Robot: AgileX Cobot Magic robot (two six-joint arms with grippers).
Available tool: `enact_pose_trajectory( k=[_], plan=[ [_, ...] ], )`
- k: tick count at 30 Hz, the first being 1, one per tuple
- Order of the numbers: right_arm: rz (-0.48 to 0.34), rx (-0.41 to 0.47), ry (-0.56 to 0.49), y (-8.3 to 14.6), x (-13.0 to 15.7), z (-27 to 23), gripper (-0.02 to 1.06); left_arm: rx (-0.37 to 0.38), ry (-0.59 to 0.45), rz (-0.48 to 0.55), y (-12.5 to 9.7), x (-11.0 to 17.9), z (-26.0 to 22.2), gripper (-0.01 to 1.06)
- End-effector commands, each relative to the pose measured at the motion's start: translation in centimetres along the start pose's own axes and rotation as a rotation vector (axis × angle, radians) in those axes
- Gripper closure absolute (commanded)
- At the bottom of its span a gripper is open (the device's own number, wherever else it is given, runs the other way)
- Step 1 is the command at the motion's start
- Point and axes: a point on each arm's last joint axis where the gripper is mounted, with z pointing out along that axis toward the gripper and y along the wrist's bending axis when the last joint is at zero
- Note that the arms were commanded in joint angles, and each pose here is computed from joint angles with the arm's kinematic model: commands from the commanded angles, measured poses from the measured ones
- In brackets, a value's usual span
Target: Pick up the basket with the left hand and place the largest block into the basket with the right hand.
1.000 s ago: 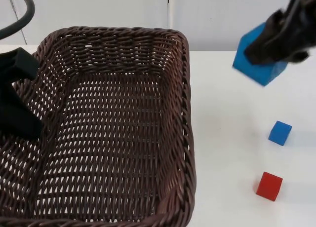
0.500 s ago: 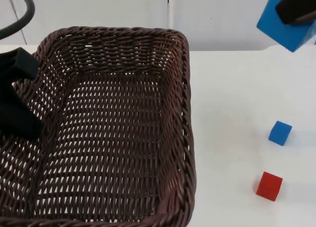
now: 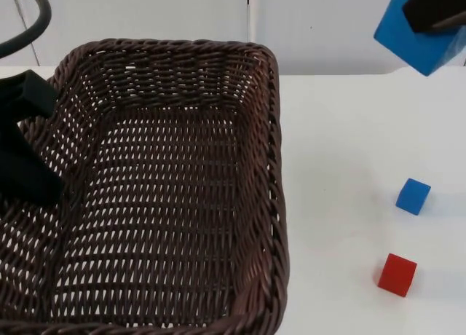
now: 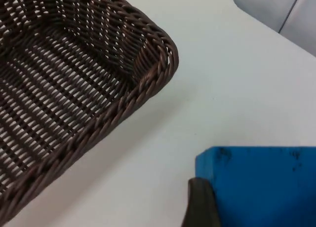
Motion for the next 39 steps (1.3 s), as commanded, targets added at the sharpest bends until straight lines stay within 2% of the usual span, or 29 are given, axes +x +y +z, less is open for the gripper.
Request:
enact_pose_trajectory(
  k=[1,4,11,16,20,21,26,30,39],
  plan=[
    [0.027,-0.012,-0.040,0.2,-0.5,-0.5,1.05,0.011,-0.031,-0.010,-0.2,-0.1,-0.3,1.05],
    [0.071,-0.042,-0.054,0.4,-1.1,-0.6,1.05,0.011,-0.032,-0.011,-0.2,-0.2,-0.3,1.05],
    [0.093,-0.081,-0.027,0.5,-2.8,0.1,1.05,0.013,-0.034,-0.013,-0.2,-0.2,-0.3,1.05],
    [0.037,-0.144,-0.004,2.2,-4.6,2.2,1.05,0.015,-0.034,-0.015,-0.2,-0.2,-0.3,1.05],
    [-0.028,-0.214,0.005,5.0,-6.2,4.9,1.05,0.015,-0.034,-0.015,-0.2,-0.2,-0.3,1.05],
    [-0.028,-0.214,0.005,5.0,-6.2,4.9,1.05,0.015,-0.034,-0.015,-0.2,-0.2,-0.3,1.05],
    [-0.114,-0.283,0.036,8.6,-7.1,8.7,1.05,0.015,-0.034,-0.015,-0.2,-0.2,-0.3,1.05],
    [-0.129,-0.302,0.061,9.7,-7.1,10.6,1.05,0.015,-0.034,-0.015,-0.2,-0.2,-0.3,1.05],
    [-0.131,-0.302,0.090,9.9,-6.6,12.0,1.05,0.013,-0.034,-0.013,-0.2,-0.2,-0.3,1.05]
  ],
)
